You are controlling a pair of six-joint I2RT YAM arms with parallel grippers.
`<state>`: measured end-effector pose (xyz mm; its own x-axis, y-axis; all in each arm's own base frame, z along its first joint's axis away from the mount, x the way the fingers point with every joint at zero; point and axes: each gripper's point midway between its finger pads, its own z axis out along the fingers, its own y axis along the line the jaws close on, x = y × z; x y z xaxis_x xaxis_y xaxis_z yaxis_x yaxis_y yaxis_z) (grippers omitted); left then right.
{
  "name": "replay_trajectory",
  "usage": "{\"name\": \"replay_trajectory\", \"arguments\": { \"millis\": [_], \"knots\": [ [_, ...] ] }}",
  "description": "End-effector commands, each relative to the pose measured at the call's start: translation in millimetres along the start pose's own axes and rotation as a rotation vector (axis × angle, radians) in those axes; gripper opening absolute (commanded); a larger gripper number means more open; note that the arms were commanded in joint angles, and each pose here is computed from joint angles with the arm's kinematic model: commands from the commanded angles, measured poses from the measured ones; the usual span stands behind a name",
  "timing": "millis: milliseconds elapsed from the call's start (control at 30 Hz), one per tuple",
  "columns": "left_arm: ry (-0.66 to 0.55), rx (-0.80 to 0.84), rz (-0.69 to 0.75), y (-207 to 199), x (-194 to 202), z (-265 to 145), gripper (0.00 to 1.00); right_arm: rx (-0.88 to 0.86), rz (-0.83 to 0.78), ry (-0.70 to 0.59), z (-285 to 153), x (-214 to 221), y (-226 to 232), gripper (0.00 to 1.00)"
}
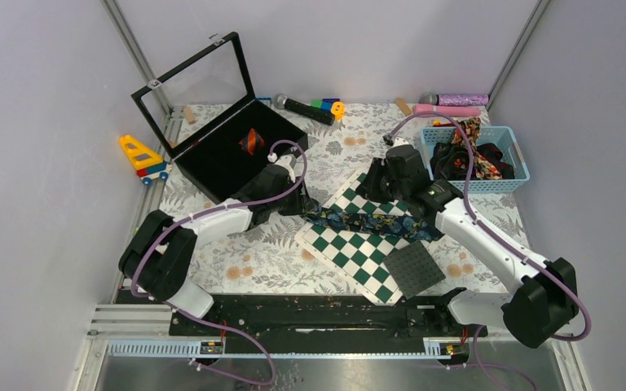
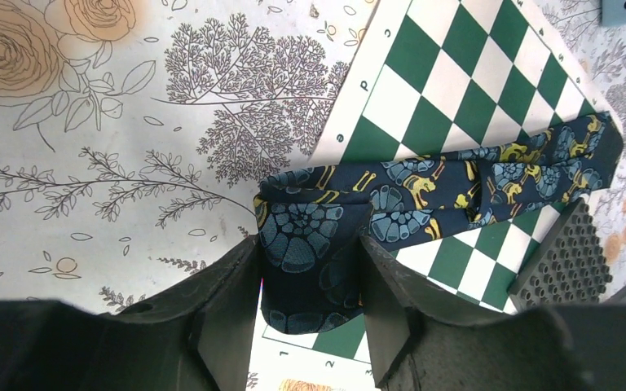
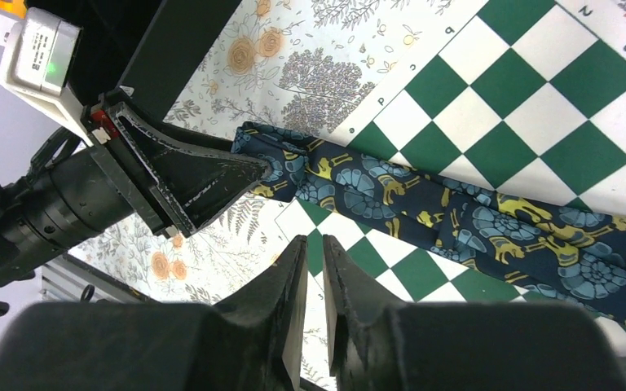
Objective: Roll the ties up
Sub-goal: Roll the tie at the center of the board.
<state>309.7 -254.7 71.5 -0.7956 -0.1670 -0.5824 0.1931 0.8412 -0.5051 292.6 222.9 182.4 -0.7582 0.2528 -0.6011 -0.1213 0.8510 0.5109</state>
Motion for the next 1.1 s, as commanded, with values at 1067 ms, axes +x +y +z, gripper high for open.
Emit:
{"name": "replay_trajectory", "arguments": {
  "millis": [1067],
  "knots": [
    [0.101, -0.419, 0.420, 13, -7, -8, 0.42, 0.150, -0.096, -0.116, -39, -16, -37, 0.22]
  ]
}}
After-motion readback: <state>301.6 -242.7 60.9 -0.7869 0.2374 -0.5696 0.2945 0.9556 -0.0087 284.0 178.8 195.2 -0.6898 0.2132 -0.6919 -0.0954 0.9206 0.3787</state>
